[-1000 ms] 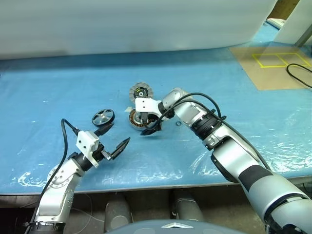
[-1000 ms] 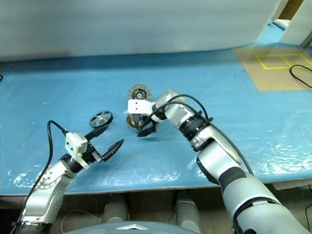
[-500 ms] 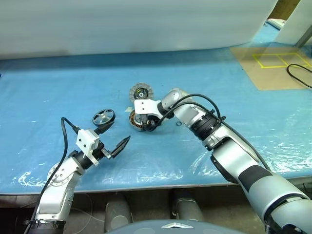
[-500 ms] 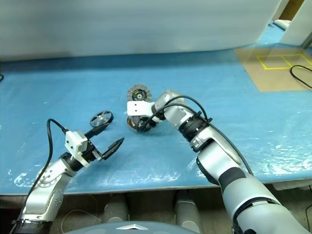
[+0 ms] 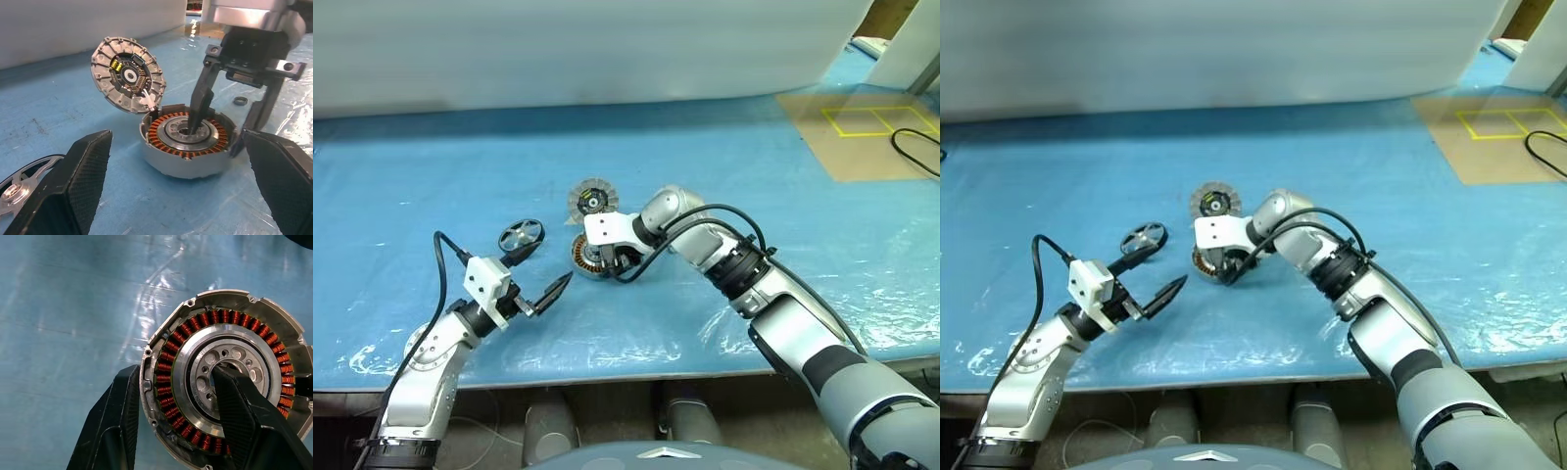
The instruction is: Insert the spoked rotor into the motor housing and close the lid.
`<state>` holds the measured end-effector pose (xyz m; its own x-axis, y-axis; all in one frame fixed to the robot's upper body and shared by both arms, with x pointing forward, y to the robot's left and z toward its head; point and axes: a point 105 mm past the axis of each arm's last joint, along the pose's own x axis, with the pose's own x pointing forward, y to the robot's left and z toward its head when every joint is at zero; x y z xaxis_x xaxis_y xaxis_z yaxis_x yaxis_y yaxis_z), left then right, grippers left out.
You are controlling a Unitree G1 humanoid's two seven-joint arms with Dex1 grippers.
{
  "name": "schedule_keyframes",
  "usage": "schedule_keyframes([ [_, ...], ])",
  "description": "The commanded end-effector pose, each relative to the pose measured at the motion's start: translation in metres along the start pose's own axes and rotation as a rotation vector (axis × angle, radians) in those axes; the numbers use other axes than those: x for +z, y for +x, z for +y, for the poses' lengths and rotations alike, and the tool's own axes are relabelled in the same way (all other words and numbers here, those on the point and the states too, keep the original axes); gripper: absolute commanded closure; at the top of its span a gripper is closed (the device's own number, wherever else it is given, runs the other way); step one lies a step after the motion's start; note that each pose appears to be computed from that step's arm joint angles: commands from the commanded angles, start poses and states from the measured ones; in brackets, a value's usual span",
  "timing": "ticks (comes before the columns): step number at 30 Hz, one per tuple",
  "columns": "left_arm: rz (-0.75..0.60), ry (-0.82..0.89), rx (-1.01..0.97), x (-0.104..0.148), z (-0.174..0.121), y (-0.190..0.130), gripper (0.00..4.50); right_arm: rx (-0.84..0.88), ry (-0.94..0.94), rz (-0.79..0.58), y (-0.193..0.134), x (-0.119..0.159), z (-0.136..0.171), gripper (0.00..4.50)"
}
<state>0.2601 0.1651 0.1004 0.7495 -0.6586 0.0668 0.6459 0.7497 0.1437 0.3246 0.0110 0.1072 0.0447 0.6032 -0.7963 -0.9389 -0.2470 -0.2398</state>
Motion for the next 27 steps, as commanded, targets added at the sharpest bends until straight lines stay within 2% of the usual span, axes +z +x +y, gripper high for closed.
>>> schedule_keyframes([
  [1, -0.026, 0.02, -0.017, 0.013, -0.003, -0.006, 0.0, 0.053, 0.0, -0.032, 0.002, 0.007, 0.013, 2.56],
  [12, 0.012, 0.009, -0.035, 0.006, -0.011, -0.016, 0.0, 0.057, 0.046, -0.033, 0.01, -0.002, 0.02, 2.56],
  [19, 0.011, 0.004, -0.058, 0.006, -0.015, -0.009, 0.0, 0.042, 0.062, -0.112, 0.002, 0.008, 0.016, 0.28],
  [27, 0.013, 0.0, -0.088, 0.005, -0.016, -0.002, 0.0, 0.06, 0.098, -0.262, -0.04, 0.019, 0.01, 0.28],
])
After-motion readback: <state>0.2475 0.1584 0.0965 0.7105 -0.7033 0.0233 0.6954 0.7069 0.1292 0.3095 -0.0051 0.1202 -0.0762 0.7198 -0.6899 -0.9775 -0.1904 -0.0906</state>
